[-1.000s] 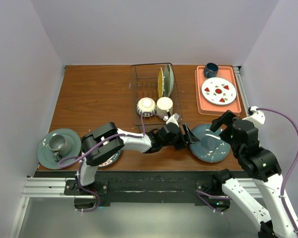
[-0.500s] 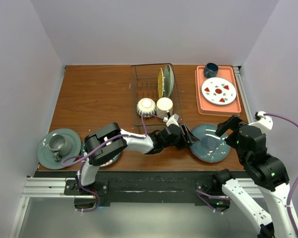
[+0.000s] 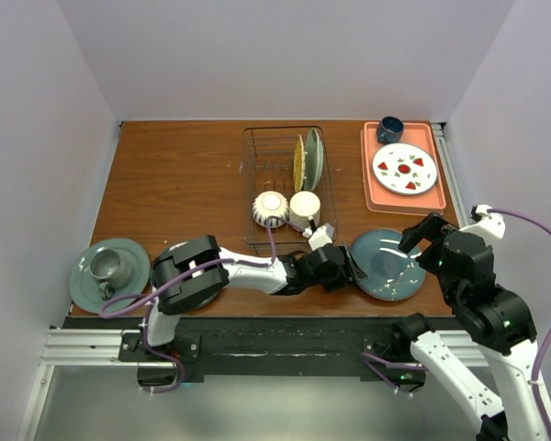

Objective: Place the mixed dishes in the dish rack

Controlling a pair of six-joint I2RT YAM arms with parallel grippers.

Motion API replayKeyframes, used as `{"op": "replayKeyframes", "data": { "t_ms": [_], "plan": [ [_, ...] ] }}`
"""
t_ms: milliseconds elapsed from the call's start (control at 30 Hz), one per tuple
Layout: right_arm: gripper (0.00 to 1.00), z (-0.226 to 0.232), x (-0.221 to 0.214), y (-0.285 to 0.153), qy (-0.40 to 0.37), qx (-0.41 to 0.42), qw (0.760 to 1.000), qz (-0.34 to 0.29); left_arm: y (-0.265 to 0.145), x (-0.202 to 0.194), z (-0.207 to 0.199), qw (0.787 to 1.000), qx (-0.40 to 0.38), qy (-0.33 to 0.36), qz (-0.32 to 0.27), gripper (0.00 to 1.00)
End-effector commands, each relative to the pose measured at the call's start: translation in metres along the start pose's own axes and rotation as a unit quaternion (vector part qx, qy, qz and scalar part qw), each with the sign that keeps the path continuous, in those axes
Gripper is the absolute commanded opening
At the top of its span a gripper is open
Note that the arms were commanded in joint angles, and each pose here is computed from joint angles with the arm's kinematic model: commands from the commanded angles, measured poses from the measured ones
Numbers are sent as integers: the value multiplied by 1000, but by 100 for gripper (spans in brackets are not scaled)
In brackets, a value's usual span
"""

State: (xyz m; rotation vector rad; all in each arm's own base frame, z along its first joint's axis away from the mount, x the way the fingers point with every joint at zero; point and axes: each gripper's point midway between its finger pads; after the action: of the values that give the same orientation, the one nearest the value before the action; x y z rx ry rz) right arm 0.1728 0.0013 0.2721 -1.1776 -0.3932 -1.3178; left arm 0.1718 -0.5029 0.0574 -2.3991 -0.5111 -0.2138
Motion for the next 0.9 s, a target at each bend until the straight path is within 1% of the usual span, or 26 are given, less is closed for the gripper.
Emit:
{"op": "replayKeyframes", "data": {
  "t_ms": [0, 100, 233, 367, 500, 733, 867],
  "plan": [
    [97, -2, 3, -4, -2, 2, 1000, -4, -4, 4, -1, 998, 39, 53, -23, 66],
    [97, -3, 2, -5, 0, 3, 1000, -6, -8, 11, 6, 996, 54, 63, -36, 68],
    [97, -4, -1, -3, -1, 2, 1000, -3, -14, 31, 13, 995, 52, 68, -53, 68],
    [97, -1, -2, 0, -1, 3, 1000, 2, -16, 47, 28, 995, 59, 63, -55, 68],
    [96, 0, -4, 1, 0, 4, 1000, 5, -16, 67, 30, 994, 52, 68, -62, 68],
    [96, -1, -4, 1, 0, 0, 1000, 6, -13, 82, 25, 993, 40, 89, -62, 67],
    [96, -1, -4, 1, 1, 0, 1000, 4, -13, 102, 23, 994, 27, 85, -66, 66]
  ]
}}
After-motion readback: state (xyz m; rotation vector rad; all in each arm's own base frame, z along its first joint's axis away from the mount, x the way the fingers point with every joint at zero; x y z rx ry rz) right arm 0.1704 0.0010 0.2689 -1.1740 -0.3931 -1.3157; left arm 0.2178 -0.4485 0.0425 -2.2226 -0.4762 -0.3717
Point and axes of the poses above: each gripper's point midway between its finger pads, its own y axis out along the fingers, its own z axis along the line the jaws close on, x = y × z, and after that the axes turned 4 degrees about y, right-handed
